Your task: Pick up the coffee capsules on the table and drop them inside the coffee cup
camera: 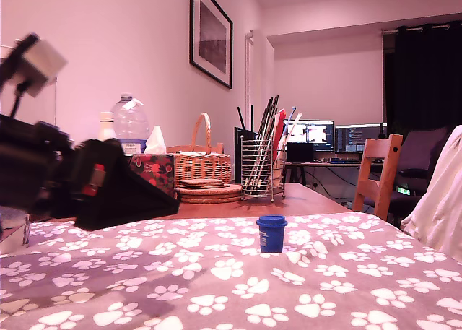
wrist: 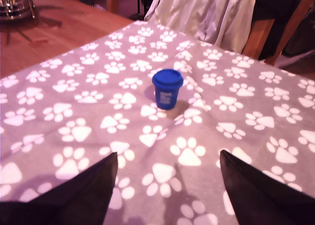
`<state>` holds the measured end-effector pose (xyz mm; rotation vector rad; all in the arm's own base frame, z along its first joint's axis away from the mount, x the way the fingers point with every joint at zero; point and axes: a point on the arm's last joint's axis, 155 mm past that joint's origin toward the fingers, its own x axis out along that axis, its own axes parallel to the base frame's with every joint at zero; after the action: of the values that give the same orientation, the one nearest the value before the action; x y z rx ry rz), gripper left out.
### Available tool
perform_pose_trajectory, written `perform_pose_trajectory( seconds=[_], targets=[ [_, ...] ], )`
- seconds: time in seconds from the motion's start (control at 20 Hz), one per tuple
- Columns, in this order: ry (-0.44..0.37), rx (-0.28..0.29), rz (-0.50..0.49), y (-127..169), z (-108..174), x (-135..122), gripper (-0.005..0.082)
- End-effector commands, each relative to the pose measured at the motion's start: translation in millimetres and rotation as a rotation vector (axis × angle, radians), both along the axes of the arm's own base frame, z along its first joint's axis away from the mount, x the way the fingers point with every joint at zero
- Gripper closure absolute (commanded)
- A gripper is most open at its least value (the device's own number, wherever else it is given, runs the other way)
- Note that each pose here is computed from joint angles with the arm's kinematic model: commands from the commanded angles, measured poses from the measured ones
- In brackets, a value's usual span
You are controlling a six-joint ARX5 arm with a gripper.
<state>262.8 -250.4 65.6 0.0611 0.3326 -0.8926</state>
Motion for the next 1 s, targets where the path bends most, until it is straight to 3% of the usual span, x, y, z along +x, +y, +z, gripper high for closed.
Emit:
perform_pose_trajectory(
  seconds=[0.0,0.4,0.95],
  targets=[
    [-0.002,0.004,-0.006,-7,-1,6,0.0166],
    [0.029,0.026,-0.025,-28,-18,24,0.0166],
    [0.025,0.02,-0.057,-55,-20,44,0.0166]
  ],
)
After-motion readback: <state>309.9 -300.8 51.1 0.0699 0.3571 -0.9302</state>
